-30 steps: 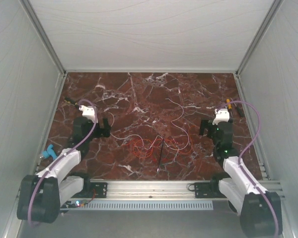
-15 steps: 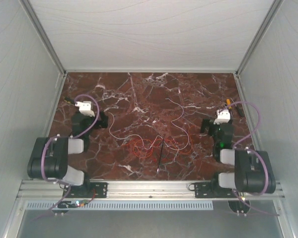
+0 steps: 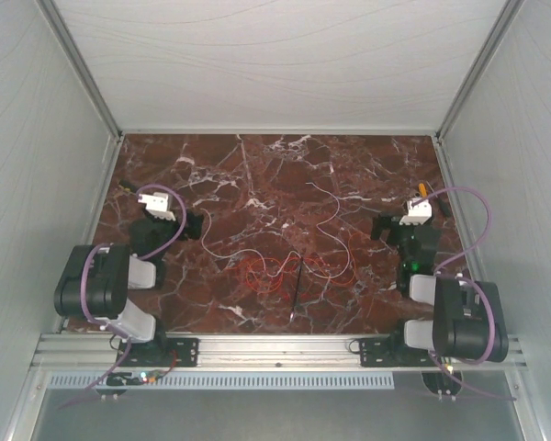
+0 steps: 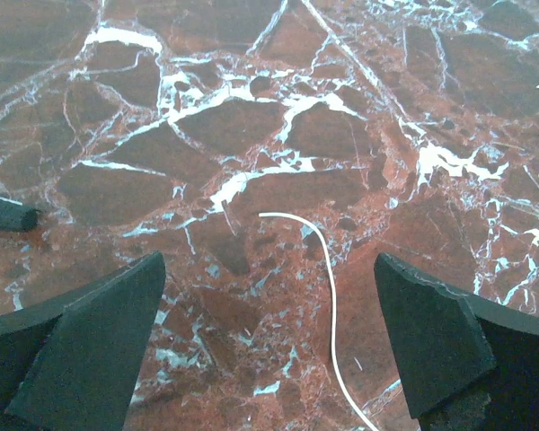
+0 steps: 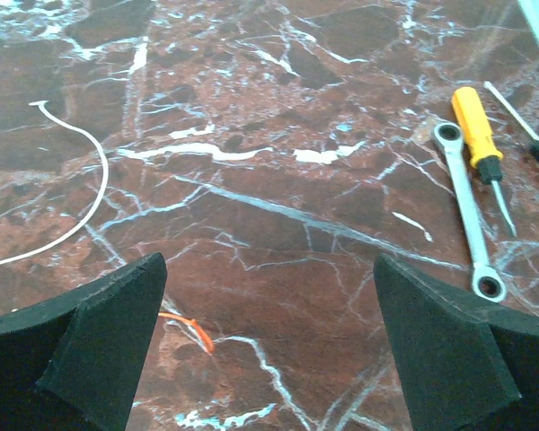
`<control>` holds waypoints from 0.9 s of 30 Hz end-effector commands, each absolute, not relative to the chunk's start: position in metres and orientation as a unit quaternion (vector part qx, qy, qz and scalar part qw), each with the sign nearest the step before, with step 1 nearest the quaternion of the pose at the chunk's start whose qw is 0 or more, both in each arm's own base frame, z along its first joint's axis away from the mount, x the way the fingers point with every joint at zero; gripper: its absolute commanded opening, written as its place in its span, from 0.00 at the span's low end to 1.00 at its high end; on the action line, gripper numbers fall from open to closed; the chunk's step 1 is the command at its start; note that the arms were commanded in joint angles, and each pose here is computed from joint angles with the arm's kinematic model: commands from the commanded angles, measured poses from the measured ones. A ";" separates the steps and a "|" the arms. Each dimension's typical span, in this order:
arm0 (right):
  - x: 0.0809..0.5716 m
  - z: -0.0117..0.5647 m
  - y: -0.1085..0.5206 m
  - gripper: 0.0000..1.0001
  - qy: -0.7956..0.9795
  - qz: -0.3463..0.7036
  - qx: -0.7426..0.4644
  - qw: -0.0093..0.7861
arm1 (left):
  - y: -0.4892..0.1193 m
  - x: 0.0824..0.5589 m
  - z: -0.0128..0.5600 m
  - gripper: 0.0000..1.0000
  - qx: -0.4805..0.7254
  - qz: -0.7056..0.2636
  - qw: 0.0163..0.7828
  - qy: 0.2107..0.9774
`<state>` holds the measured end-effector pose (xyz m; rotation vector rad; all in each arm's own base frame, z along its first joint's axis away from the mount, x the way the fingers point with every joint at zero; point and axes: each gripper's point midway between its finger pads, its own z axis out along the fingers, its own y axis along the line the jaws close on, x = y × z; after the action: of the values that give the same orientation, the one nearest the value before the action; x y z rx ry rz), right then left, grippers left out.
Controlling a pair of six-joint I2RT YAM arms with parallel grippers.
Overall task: Zip-tie the wires
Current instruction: Reset both arms
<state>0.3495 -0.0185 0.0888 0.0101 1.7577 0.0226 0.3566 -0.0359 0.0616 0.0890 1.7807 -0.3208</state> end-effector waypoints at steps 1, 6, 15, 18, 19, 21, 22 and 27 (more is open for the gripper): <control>0.353 0.117 -0.007 0.98 0.726 0.055 0.010 0.685 | -0.038 0.369 0.097 1.00 0.069 -0.137 0.672 0.725; 0.373 0.103 0.010 0.98 0.738 0.060 -0.017 0.671 | -0.038 0.369 0.098 1.00 0.069 -0.137 0.673 0.724; 0.391 0.074 0.023 0.98 0.774 0.064 -0.046 0.628 | -0.039 0.368 0.098 1.00 0.069 -0.138 0.673 0.723; 0.390 0.074 0.022 0.98 0.774 0.054 -0.043 0.630 | -0.038 0.369 0.098 1.00 0.069 -0.137 0.674 0.723; 0.391 0.074 0.022 0.98 0.774 0.054 -0.042 0.629 | -0.038 0.369 0.097 1.00 0.069 -0.137 0.673 0.724; 0.391 0.073 0.022 0.98 0.776 0.055 -0.040 0.627 | -0.038 0.368 0.097 1.00 0.069 -0.137 0.673 0.724; 0.391 0.074 0.022 0.98 0.775 0.056 -0.040 0.629 | -0.038 0.369 0.098 1.00 0.069 -0.138 0.673 0.723; 0.392 0.074 0.022 0.98 0.775 0.053 -0.039 0.629 | -0.038 0.369 0.097 1.00 0.069 -0.138 0.673 0.724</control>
<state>0.3833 0.0241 0.0567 -0.0839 1.8348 0.1552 0.3603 -0.0381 0.0737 0.1108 1.7283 -0.3248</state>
